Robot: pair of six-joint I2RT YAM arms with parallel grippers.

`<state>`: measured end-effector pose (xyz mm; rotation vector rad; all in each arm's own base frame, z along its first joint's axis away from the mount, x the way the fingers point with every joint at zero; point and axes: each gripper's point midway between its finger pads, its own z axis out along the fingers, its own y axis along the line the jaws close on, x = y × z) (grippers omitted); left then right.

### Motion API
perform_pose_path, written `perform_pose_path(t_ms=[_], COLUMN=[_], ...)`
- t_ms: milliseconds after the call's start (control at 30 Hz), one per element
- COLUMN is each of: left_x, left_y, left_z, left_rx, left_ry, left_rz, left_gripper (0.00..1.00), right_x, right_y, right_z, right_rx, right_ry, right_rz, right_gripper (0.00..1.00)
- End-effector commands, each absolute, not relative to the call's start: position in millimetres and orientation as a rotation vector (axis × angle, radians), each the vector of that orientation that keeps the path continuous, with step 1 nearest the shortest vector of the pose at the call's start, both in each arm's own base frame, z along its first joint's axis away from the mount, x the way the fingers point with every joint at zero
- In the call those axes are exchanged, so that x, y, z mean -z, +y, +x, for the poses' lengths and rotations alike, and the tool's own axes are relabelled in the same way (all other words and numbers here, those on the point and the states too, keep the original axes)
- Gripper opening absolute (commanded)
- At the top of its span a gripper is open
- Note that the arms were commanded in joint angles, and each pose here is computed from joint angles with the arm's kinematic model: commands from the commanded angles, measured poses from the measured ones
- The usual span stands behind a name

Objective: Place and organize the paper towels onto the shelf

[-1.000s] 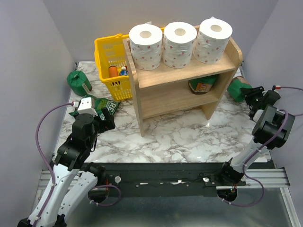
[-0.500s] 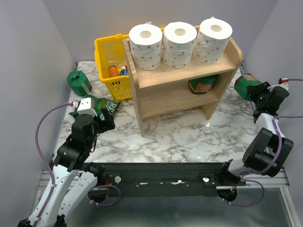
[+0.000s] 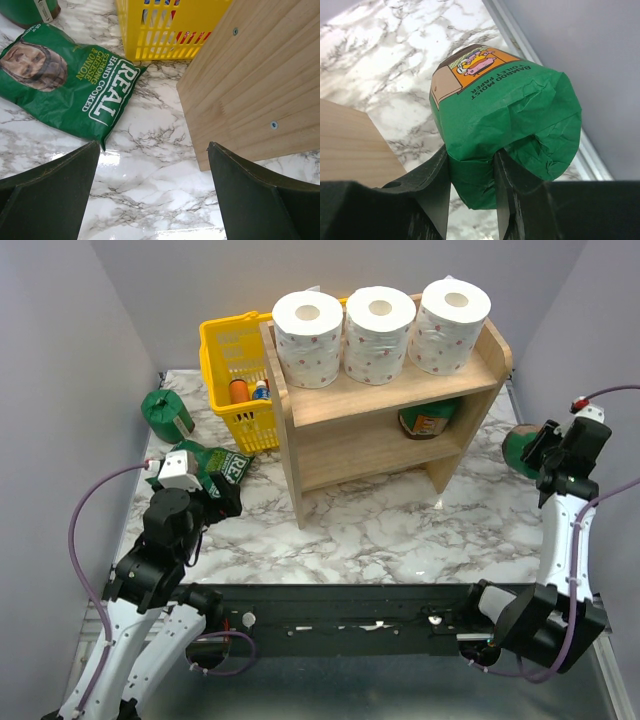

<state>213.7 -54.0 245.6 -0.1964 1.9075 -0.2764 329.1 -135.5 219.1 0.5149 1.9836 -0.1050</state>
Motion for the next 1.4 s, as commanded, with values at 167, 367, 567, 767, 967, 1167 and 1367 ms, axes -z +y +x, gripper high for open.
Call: perform_pose_path(t_ms=[167,367,567,767,967,1167,1367], left_x=[-250.6,-254.0,-259.9,-264.5,-264.0,-264.1,-263.2], left_y=[-61.8,-63.0,-60.2,-56.3,-55.9,-54.1,-52.1], left_z=[211.1,208.4,203.8,200.4,200.9,201.4,201.8], left_rx=[0.329,0.346,0.353,0.351,0.347,0.339,0.327], left_ry=[1.870,1.855,1.824,1.796,1.800,1.797,1.801], left_rz=[-0.153,-0.151,-0.159,-0.172,-0.174,-0.183,-0.192], left_gripper=[0.99,0.99,0.99,0.99,0.99,0.99,0.99], right_x=[-234.1,-250.1,-273.9,-292.3,-324.8,-352.1,-366.8], right_y=[-107.3,-71.3,-24.8,21.1,56.4,87.6,95.8], right_z=[264.3,232.9,218.3,202.5,186.4,178.6,172.5], right_rx=[0.237,0.193,0.064,-0.053,-0.165,-0.291,-0.315], right_ry=[2.093,2.127,2.096,1.956,1.777,1.609,1.566], right_rz=[0.364,0.163,-0.104,-0.403,-0.600,-0.742,-0.794], right_gripper=[0.29,0.30,0.31,0.28,0.27,0.27,0.27])
